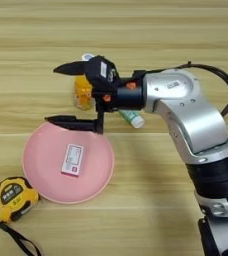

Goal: Move the objects on the table

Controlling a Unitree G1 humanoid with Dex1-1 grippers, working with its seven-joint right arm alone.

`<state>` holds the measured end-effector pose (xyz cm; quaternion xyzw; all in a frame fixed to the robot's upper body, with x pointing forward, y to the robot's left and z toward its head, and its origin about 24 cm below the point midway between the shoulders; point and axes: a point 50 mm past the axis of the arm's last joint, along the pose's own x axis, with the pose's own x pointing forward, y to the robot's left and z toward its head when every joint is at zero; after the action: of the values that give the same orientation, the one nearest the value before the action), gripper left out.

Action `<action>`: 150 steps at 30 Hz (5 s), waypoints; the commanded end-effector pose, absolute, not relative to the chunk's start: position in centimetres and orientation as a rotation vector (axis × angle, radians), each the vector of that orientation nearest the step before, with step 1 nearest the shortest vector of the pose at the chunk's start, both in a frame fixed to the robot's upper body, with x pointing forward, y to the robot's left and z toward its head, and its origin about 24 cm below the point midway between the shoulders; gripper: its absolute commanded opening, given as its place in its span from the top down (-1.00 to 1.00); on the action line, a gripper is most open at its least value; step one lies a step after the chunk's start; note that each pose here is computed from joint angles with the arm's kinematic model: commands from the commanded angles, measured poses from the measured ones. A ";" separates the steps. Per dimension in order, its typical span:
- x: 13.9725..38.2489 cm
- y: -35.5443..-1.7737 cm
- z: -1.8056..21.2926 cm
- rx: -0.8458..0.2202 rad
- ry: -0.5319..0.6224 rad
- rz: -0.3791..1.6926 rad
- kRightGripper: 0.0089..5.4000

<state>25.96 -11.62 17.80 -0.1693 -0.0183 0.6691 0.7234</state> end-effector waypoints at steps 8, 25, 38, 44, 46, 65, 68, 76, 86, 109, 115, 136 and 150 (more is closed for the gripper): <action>26.5 -9.0 17.6 -0.428 -0.022 1.581 -0.99; 27.0 -6.5 13.5 -0.446 0.161 1.748 -0.99; 26.3 -4.9 11.7 -0.612 0.125 1.841 -0.99; 26.2 -4.3 11.0 -0.663 0.131 1.872 -0.99; 26.2 -4.2 10.7 -0.687 0.135 1.879 -0.99; 25.7 -2.2 9.0 -0.825 0.087 1.942 -0.99; 25.8 -1.5 9.0 -0.821 0.052 1.929 -0.99; 25.6 -0.3 8.8 -0.814 0.027 1.938 -0.99; 25.3 0.0 8.2 -0.802 0.065 1.975 -0.87; 25.8 0.3 11.4 -0.645 -0.002 1.953 -0.50; 26.4 -0.8 13.4 -0.582 -0.043 1.900 -0.50; 30.4 -10.2 13.5 -0.584 0.074 1.520 -0.50; 31.6 -9.9 11.2 -0.610 0.116 1.428 -0.50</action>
<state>30.25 -10.70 7.89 -0.2381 0.1202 0.6619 0.7006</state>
